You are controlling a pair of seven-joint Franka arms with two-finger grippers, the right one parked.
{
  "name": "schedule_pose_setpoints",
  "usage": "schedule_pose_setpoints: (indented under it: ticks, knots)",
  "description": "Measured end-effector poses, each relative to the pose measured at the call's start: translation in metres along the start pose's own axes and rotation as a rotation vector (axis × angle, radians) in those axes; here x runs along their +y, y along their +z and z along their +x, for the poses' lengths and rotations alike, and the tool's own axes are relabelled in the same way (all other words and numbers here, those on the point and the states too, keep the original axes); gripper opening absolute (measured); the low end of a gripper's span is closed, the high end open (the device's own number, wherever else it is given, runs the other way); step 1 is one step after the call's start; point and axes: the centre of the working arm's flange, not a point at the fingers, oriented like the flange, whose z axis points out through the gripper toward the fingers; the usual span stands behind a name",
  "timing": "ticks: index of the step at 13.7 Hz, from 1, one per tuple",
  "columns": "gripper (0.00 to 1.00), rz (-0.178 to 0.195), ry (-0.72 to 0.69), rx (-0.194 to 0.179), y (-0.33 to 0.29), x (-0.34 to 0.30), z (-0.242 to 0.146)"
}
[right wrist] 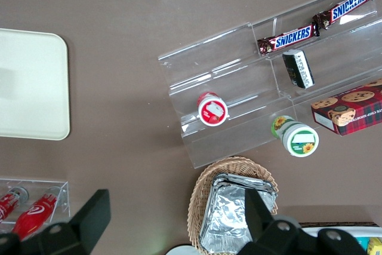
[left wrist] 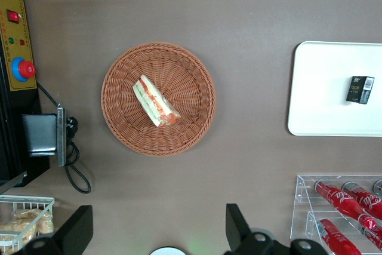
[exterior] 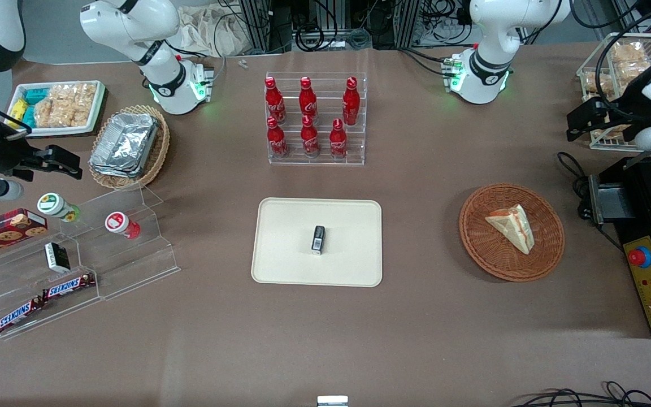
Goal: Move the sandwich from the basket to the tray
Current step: 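Move the left gripper down over the sandwich in the wicker basket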
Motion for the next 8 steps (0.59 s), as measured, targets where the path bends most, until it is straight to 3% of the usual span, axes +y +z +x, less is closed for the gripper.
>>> schedule_pose_setpoints:
  ticks: [5,8]
  knots:
    - [1.00,0.003,-0.009,-0.020,0.004,-0.003,0.000]
    - [1.00,0.015,-0.171,-0.088,0.035,-0.008,0.005]
